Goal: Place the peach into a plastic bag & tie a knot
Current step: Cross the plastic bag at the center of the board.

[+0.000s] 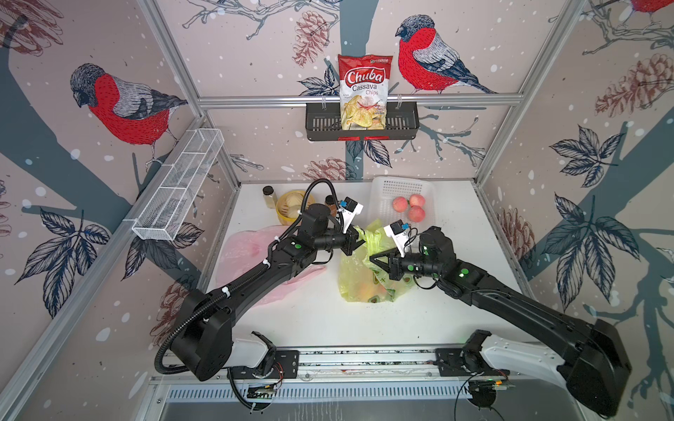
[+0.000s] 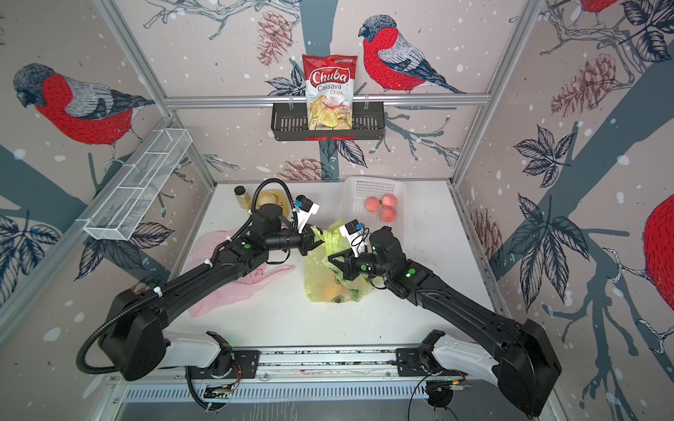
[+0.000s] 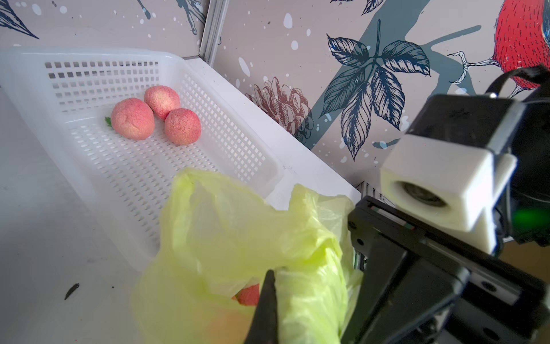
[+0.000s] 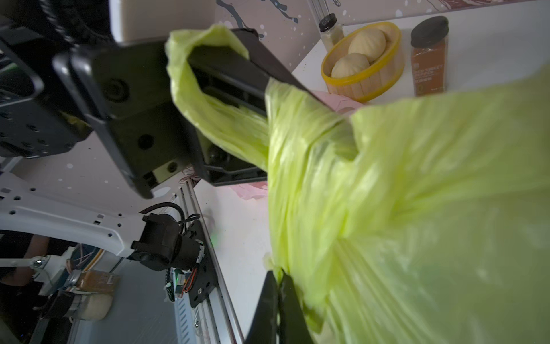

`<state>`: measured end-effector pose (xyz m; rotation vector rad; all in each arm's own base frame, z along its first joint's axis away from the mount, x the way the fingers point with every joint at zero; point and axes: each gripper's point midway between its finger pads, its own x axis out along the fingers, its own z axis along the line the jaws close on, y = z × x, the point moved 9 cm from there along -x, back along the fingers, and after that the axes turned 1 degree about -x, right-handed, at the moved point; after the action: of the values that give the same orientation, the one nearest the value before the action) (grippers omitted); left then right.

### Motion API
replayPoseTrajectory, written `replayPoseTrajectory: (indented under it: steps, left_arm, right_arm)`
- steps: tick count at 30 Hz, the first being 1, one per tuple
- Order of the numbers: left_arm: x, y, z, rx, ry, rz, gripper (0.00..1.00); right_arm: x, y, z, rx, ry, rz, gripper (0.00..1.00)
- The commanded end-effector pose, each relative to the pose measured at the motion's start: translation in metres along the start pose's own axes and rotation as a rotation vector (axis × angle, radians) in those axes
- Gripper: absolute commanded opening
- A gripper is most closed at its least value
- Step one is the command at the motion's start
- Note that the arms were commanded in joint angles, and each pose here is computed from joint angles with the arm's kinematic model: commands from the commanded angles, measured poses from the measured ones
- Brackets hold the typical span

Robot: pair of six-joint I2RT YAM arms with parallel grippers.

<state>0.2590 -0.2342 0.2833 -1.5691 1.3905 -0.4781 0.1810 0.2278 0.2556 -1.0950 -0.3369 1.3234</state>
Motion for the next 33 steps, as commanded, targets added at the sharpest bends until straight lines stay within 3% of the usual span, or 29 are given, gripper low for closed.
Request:
replayPoseTrajectory:
  steps: [1, 4, 6, 11, 17, 29, 33]
  left_arm:
    - [-0.002, -0.007, -0.001, 0.009, -0.005, -0.039, 0.05]
    - [-0.002, -0.004, 0.001, -0.005, -0.019, -0.017, 0.10]
    - [-0.002, -0.001, 0.003, -0.015, -0.037, 0.002, 0.19]
    - [-0.002, 0.009, 0.007, -0.022, -0.077, 0.063, 0.31]
    - [-0.005, 0.019, 0.005, -0.009, -0.061, 0.102, 0.35]
    - [-0.016, 0.012, -0.018, 0.094, 0.073, 0.073, 0.47]
    - [-0.012, 0.011, -0.018, 0.095, 0.067, 0.072, 0.48]
  right_arm:
    - [0.005, 0.003, -0.009, -0.018, 0.087, 0.030, 0.00]
    - [0.008, -0.001, -0.013, -0.026, 0.136, 0.020, 0.00]
    - [0.007, -0.004, -0.012, -0.031, 0.133, 0.001, 0.00]
    - [0.006, -0.009, -0.010, -0.030, 0.127, -0.015, 0.00]
    - [0.005, -0.012, -0.010, -0.024, 0.121, -0.030, 0.00]
    - [0.008, -0.008, -0.011, -0.003, 0.088, -0.008, 0.00]
    - [0.009, -0.006, -0.010, 0.000, 0.077, -0.002, 0.00]
